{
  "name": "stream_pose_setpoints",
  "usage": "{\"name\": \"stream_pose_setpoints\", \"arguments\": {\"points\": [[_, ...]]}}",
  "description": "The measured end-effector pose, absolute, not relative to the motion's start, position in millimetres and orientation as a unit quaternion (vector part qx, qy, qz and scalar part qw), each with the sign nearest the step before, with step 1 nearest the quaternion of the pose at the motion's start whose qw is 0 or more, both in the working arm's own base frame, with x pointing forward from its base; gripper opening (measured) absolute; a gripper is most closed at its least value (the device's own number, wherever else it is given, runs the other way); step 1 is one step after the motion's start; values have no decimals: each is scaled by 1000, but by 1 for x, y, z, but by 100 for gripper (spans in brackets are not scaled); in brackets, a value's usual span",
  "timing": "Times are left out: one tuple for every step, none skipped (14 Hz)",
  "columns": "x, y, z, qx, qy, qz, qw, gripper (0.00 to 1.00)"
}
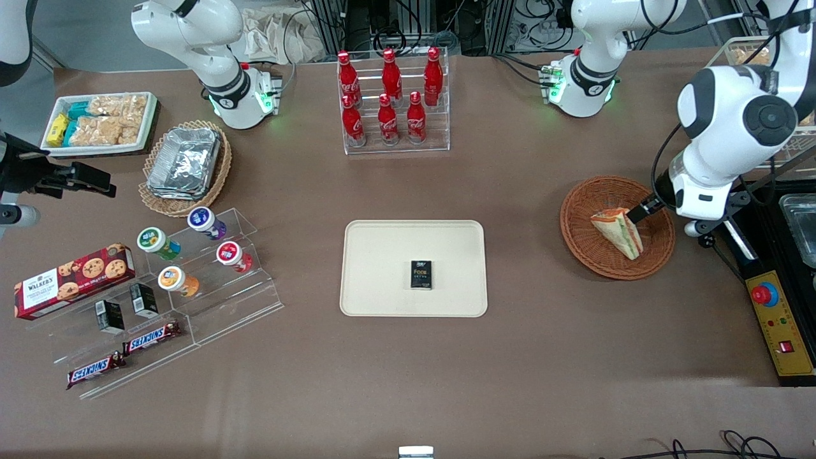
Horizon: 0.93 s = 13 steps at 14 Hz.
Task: Place sandwich from basket to tray
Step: 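Move the left gripper down over the wrapped sandwich in the wicker basket, then close the left gripper on the sandwich and lift it from the basket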
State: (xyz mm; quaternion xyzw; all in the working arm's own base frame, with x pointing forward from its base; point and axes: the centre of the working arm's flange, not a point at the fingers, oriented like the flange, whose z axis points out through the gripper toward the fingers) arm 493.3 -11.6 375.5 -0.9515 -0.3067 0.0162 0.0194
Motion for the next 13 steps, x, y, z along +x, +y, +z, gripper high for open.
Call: {"name": "stream_pose_setpoints", "arguments": {"points": [[494,-11,360,-946,-322,11,17,100],[494,-10,342,-942,-335,8,14,100],[495,-10,325,-939,-344,5,11,100],[495,-10,309,-936,-352,4,9,100],[495,-10,296,-934,-358,5,8,100],[494,-10,285,-933,-361,8,8,100],[493,-10,276,-932,-362,12,9,100],[491,-10,270,-932,-363,15,9,100],[490,-10,265,-931,-364,16,9,100],[489,-10,260,-931,-364,15,9,99],[488,-10,255,-931,-364,15,8,96],[486,-10,249,-931,-364,15,8,85],[486,-10,245,-931,-365,17,8,75]]}}
